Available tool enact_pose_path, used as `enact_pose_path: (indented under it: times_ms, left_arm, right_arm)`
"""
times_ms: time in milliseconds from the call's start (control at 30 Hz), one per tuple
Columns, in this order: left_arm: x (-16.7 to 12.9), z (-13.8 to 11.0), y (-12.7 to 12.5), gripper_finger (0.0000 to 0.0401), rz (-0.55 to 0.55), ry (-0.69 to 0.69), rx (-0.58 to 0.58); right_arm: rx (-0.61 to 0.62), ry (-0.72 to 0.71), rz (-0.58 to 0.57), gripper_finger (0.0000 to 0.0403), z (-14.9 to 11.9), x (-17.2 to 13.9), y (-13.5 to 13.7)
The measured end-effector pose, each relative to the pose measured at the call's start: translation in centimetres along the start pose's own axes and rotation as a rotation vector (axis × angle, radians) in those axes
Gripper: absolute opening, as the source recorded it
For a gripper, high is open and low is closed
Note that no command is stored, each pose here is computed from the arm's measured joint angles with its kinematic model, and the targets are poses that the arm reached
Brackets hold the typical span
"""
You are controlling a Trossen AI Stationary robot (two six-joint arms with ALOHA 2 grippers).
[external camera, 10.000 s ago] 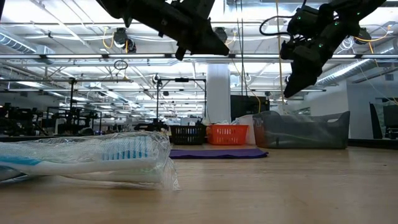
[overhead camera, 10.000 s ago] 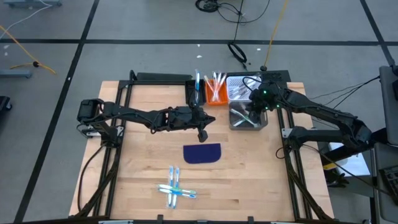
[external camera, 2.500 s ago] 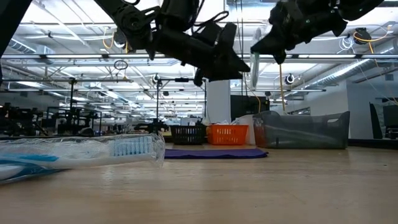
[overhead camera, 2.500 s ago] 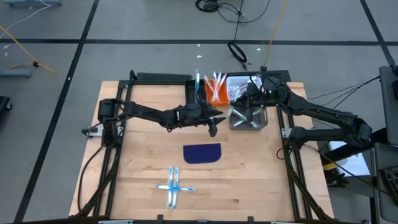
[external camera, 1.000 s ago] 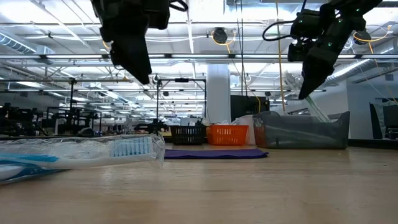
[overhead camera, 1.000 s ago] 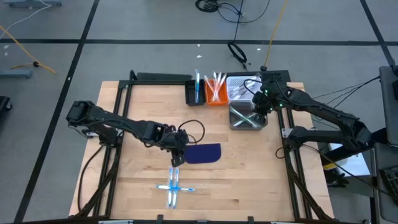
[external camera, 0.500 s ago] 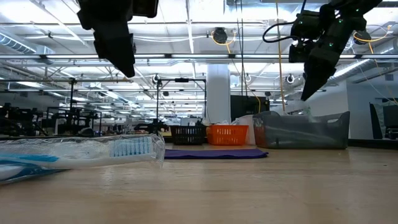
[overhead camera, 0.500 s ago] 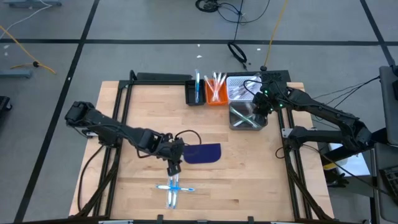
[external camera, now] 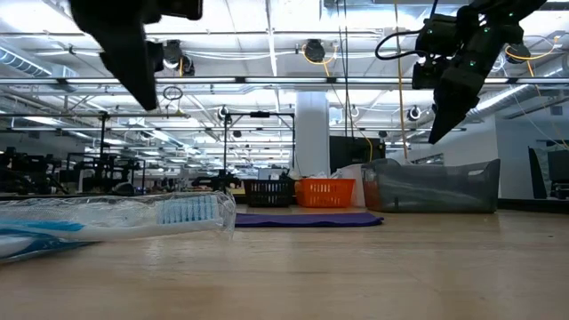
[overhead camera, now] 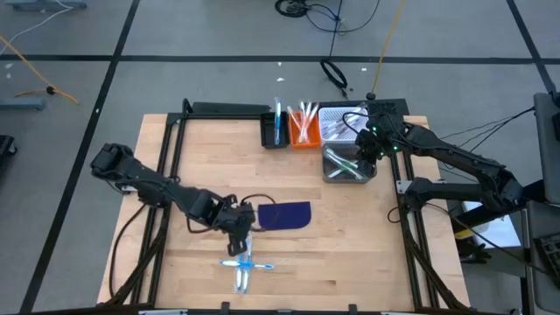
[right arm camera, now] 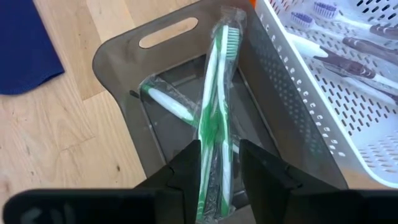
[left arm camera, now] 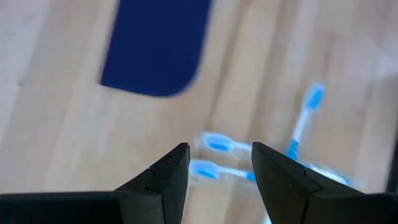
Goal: Pick & Place Toothbrushes
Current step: Put the blue toothbrush into the black bin
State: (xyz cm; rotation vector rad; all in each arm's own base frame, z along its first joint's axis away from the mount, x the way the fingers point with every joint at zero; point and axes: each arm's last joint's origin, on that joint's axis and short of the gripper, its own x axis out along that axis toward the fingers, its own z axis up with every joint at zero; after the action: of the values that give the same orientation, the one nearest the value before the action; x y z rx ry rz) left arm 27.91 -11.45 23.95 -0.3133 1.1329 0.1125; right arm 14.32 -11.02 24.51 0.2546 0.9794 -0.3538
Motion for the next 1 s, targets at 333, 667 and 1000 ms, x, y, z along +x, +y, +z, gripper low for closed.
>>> enact_pose_path:
  times_ms: [333, 667, 1000]
  left_arm:
    - [1.9, -3.8, -3.9, 0.0177, -0.085, 0.08, 0.094]
    - [5.5, -6.2, -5.8, 0.0177, -0.038, 0.172, 0.063]
    - [7.9, -7.0, -6.3, 0.0177, -0.039, 0.234, 0.037]
  right_arm:
    - [-0.002, -0.014, -0.001, 0.0102, 0.1, 0.0, 0.0]
    - [0.001, -0.053, -0.009, 0.01, 0.5, 0.0, -0.1]
    - [0.001, -0.058, -0.01, 0.01, 0.5, 0.0, -0.1]
